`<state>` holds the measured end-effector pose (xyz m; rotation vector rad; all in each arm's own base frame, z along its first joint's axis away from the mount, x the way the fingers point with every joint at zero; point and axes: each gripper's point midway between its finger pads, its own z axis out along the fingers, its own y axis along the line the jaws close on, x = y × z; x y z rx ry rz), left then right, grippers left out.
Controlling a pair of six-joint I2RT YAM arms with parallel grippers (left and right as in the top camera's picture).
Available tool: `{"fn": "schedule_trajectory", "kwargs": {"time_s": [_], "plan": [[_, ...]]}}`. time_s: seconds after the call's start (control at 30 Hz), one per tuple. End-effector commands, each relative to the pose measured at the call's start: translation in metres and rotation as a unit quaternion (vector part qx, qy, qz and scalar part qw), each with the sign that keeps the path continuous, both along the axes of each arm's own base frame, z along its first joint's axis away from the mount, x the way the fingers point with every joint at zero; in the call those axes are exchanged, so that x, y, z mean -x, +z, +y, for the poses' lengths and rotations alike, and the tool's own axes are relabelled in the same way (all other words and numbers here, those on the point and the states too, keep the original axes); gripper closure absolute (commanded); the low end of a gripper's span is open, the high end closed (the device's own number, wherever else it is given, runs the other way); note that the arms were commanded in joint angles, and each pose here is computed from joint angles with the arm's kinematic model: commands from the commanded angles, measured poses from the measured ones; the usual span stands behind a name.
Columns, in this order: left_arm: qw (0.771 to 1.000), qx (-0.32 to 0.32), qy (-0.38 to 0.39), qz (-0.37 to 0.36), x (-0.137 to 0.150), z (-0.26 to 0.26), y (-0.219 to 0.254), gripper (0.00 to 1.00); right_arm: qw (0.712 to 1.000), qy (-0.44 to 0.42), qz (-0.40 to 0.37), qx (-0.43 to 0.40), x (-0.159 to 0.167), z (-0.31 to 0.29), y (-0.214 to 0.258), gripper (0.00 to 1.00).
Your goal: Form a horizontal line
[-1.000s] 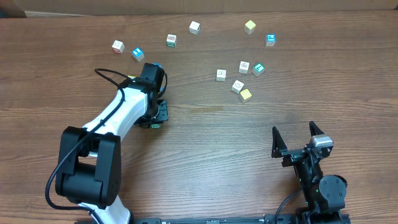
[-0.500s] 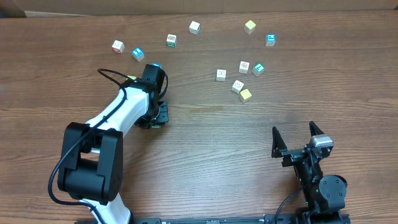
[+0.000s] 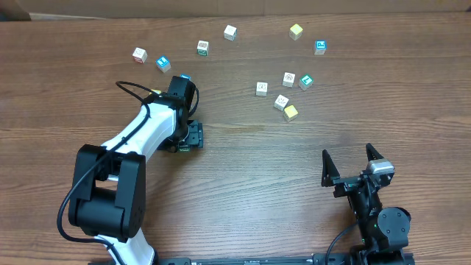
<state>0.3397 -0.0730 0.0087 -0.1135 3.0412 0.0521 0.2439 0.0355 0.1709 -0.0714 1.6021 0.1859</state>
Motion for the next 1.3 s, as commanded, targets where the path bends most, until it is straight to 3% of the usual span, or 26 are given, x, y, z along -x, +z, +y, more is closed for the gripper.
{"fn": "schedule_trajectory", "kwargs": {"time_s": [0.0,0.17,0.43,0.73,0.87,1.03,1.27], "plan": [[1.0,-0.002,-0.001,0.001,-0.001,0.001,-0.003,0.27,1.0,0.001,-0.005,0.002,0.0,0.001,-0.001,0.0],[1.0,0.004,0.0,-0.021,-0.021,-0.004,0.018,0.29,1.0,0.001,-0.005,0.002,0.0,0.001,-0.001,0.0],[0.993,0.027,0.002,-0.118,-0.082,-0.017,0.083,0.29,1.0,0.001,-0.005,0.002,0.0,0.001,-0.001,0.0],[0.971,0.008,0.031,-0.236,-0.134,-0.01,0.114,0.21,1.0,0.001,-0.005,0.002,0.0,0.001,-0.001,0.0],[0.958,0.021,0.034,-0.283,-0.154,-0.014,0.128,0.3,1.0,0.003,-0.005,0.002,0.0,0.002,-0.001,0.0],[0.95,0.027,0.037,-0.308,-0.169,-0.017,0.127,0.27,1.0,0.004,-0.005,0.002,0.0,0.002,-0.001,0.0],[0.954,0.014,0.015,-0.299,-0.19,-0.019,0.079,0.18,1.0,0.004,-0.005,0.002,0.0,0.002,-0.001,0.0]]}}
